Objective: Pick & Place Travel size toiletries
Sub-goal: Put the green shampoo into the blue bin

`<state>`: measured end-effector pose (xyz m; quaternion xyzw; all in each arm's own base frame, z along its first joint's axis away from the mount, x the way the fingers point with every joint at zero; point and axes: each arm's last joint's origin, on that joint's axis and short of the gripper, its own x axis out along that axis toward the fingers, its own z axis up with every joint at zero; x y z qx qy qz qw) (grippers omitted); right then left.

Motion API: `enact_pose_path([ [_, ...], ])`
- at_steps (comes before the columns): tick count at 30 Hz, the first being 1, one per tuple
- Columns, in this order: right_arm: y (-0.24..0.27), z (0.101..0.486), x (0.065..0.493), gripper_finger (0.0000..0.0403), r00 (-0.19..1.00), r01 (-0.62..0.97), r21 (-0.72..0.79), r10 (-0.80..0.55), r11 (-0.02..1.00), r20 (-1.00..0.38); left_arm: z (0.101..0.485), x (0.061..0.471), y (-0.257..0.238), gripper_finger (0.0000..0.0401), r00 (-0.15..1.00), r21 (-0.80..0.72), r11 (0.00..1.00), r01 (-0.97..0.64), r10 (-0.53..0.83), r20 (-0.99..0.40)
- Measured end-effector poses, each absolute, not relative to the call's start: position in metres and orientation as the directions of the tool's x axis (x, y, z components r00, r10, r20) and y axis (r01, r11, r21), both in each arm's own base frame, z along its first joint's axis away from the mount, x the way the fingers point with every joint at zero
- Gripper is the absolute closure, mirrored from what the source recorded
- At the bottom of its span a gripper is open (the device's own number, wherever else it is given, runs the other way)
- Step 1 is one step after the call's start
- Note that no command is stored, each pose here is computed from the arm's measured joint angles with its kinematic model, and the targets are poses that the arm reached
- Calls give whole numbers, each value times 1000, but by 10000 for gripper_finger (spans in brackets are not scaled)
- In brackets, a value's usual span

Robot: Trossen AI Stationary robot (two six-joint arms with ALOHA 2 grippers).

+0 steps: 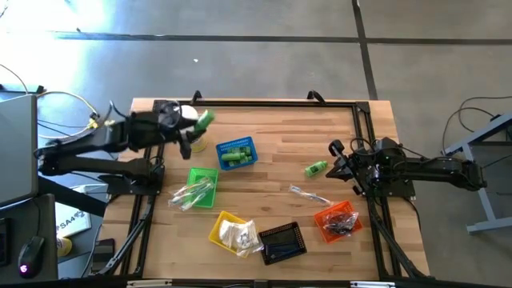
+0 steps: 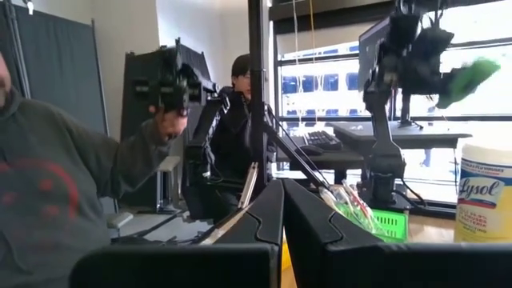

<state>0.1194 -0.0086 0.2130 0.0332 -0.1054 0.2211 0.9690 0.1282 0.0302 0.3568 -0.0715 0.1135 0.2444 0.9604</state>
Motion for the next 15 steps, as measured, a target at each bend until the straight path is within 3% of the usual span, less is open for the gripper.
enact_pose_path([
  [7, -9, 212, 120, 400, 883, -432, 7, 421, 902, 207, 289, 134, 30, 252, 875, -138, 879, -456, 415, -250],
  [15, -9, 211, 120, 401, 895, -405, 6, 395, 914, 207, 263, 150, 32, 251, 882, -139, 890, -434, 387, -270],
])
